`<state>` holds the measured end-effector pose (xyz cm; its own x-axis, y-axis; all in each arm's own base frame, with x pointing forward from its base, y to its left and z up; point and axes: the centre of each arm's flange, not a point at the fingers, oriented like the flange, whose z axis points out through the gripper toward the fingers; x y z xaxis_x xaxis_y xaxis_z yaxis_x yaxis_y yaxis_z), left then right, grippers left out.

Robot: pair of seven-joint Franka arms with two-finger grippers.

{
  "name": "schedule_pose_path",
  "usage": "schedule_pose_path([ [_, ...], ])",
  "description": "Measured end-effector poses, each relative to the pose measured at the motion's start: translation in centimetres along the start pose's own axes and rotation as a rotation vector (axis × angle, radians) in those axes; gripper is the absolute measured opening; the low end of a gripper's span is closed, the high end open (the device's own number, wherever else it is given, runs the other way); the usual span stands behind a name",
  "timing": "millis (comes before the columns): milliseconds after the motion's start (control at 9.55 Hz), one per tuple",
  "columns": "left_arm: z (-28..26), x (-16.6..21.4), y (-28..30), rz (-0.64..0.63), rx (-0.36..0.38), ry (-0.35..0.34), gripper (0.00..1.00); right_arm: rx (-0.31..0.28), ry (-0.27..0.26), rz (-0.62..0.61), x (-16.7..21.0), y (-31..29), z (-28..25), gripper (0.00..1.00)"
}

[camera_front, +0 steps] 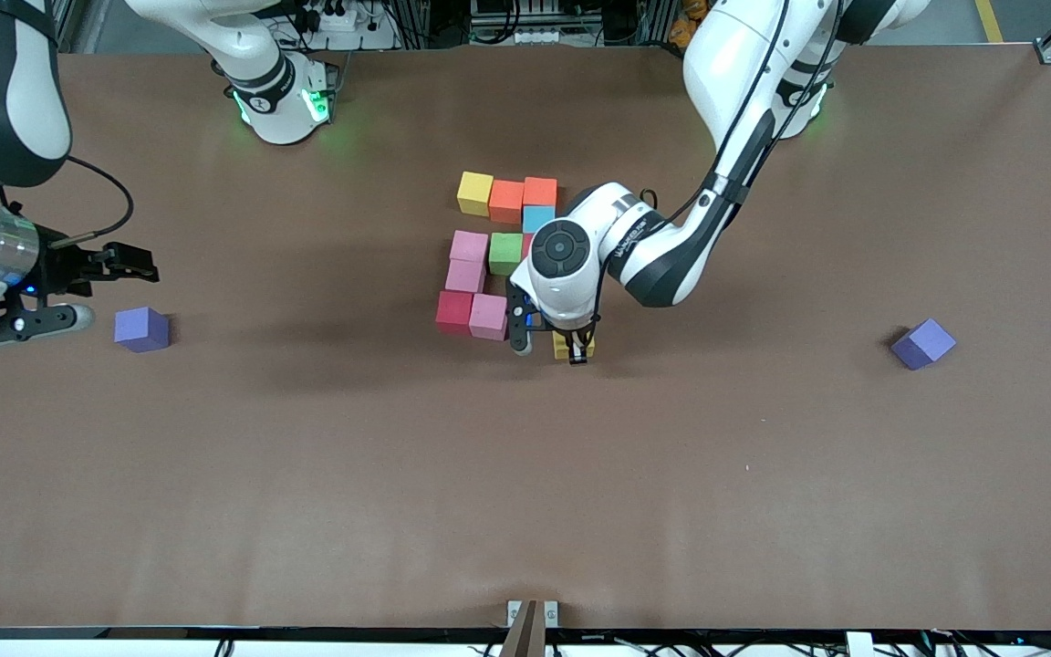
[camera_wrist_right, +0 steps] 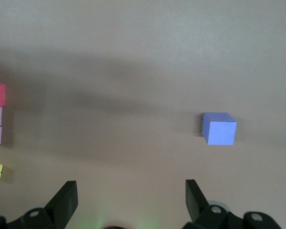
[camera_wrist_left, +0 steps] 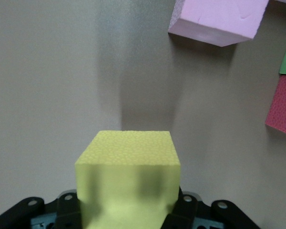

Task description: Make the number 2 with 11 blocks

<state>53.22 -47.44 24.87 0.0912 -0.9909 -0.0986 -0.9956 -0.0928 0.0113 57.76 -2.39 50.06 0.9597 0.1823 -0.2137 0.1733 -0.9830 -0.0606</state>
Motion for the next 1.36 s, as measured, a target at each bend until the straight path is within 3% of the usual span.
schedule_pose_path([
  [629,3.6,4.0,4.1,0.056,-0.001,0.006,0.60,-0.007,-0.006,0.046,0.2,-0.1,0.3,1.00],
  [1362,4.7,5.8,5.9,0.091,0.011,0.025,0.60,-0.016,-0.010,0.067,0.3,-0.4,0.4,1.00],
])
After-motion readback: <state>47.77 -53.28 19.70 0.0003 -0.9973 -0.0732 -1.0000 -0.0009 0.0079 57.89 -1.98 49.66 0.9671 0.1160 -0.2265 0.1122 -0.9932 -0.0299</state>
